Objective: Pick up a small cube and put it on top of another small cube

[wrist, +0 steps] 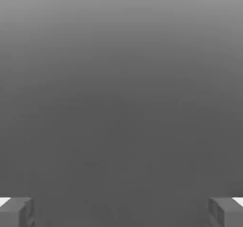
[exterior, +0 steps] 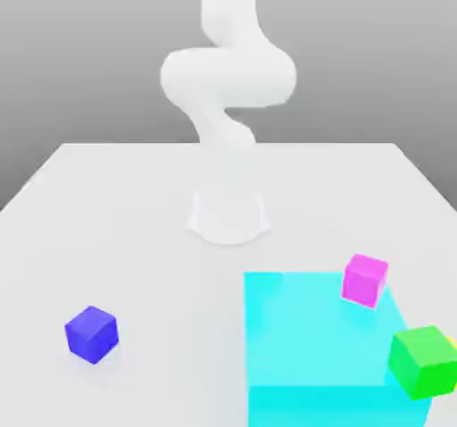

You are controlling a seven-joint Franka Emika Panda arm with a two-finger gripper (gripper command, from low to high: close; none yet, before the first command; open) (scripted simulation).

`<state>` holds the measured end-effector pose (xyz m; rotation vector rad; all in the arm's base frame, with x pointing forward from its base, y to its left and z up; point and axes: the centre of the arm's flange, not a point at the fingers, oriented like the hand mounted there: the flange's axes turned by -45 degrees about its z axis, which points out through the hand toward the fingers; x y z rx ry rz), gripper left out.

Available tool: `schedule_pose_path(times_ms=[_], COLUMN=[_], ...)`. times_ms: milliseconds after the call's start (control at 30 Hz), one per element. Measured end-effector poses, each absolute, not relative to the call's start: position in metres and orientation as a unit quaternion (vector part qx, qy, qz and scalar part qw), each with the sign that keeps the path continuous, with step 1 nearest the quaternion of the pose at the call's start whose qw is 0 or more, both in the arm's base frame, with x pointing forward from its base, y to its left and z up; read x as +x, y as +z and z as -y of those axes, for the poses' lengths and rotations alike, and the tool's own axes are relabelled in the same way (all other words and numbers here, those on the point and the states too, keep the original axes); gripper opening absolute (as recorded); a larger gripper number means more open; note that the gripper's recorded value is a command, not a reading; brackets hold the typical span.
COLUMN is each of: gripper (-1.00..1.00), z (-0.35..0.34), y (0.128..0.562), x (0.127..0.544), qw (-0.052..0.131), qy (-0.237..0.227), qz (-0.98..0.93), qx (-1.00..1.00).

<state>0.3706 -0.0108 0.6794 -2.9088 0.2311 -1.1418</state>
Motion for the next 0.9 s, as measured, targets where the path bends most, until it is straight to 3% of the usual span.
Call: schedule_pose_path(times_ms=[200,433,667,900], gripper=[0.0,0.0,0.0,0.0], z=[0.048,0.1,0.151,0.192], y=[0.597,0.496,0.393,0.296], x=[0.417,0.442,0.437,0.406], qw=[0.006,0.006,0.005,0.004], qy=[-0.303,-0.231,-0.159,-0.085], qz=[-0.239,-0.422,-0.592,-0.74], qx=[-0.923,-0.876,-0.79,-0.667])
